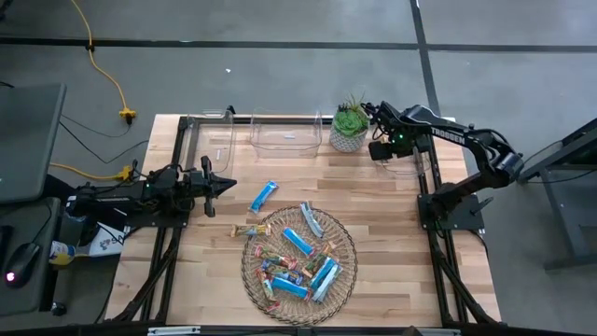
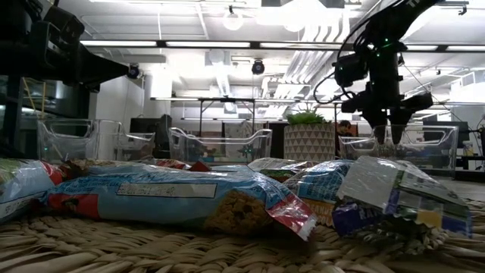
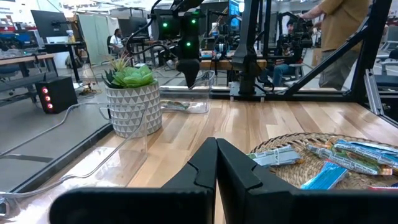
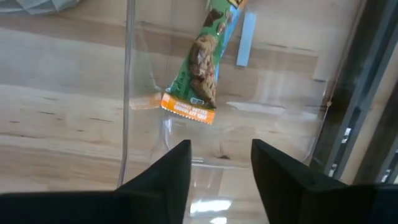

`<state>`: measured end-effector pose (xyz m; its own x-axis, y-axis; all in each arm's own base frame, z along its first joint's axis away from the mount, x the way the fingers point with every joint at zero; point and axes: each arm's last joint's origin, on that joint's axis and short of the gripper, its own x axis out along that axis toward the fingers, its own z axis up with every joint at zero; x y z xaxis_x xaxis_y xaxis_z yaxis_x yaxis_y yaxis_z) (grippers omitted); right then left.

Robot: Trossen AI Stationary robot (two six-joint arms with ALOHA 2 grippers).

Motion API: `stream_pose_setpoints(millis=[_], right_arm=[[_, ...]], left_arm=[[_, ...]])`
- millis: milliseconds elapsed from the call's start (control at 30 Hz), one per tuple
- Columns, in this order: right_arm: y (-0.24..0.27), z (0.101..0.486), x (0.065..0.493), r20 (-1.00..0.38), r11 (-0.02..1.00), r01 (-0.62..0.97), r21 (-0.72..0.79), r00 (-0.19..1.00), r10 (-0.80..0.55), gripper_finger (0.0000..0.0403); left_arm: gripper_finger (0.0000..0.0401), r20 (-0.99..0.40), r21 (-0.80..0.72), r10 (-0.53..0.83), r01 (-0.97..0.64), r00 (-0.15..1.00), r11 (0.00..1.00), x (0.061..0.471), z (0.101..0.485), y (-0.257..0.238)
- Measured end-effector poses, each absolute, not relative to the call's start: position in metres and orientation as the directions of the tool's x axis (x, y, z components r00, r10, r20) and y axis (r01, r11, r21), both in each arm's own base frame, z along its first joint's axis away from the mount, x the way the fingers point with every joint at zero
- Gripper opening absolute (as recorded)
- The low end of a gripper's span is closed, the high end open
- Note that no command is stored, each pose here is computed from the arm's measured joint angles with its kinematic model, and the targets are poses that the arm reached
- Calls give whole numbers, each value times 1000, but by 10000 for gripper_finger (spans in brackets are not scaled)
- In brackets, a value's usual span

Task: Pick and place Granola Bars by type
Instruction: Put the yellow granola bar into the right transparent bin

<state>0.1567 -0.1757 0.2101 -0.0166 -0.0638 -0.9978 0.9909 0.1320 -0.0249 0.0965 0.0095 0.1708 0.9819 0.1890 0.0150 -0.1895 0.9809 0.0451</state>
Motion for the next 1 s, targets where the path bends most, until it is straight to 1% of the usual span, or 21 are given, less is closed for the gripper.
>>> stream_pose_setpoints(millis=[100,200,333,467,633,733,867,1000], right_arm=[[-176,214,157,-995,137,991,-7,7,-99,178],[-175,224,154,-986,134,991,22,43,-160,189],[-170,245,145,-958,113,991,67,96,-272,192],[-162,270,135,-893,136,978,159,201,-403,192],[-148,306,123,-731,217,931,293,365,-577,192],[-139,327,116,-596,285,886,367,459,-659,192],[-127,352,108,-405,394,806,441,571,-714,192],[-119,372,104,-230,498,719,486,654,-720,192]], left_arm=[[3,15,45,189,-189,982,981,97,171,9],[3,15,45,189,-190,982,981,97,171,9],[3,15,45,189,-190,982,981,96,171,9],[3,15,45,189,-190,982,981,96,171,9],[3,15,45,189,-190,982,981,97,171,9],[3,15,45,189,-190,982,981,96,171,9],[3,15,45,189,-190,982,981,96,171,9],[3,15,45,189,-189,982,981,97,171,9]])
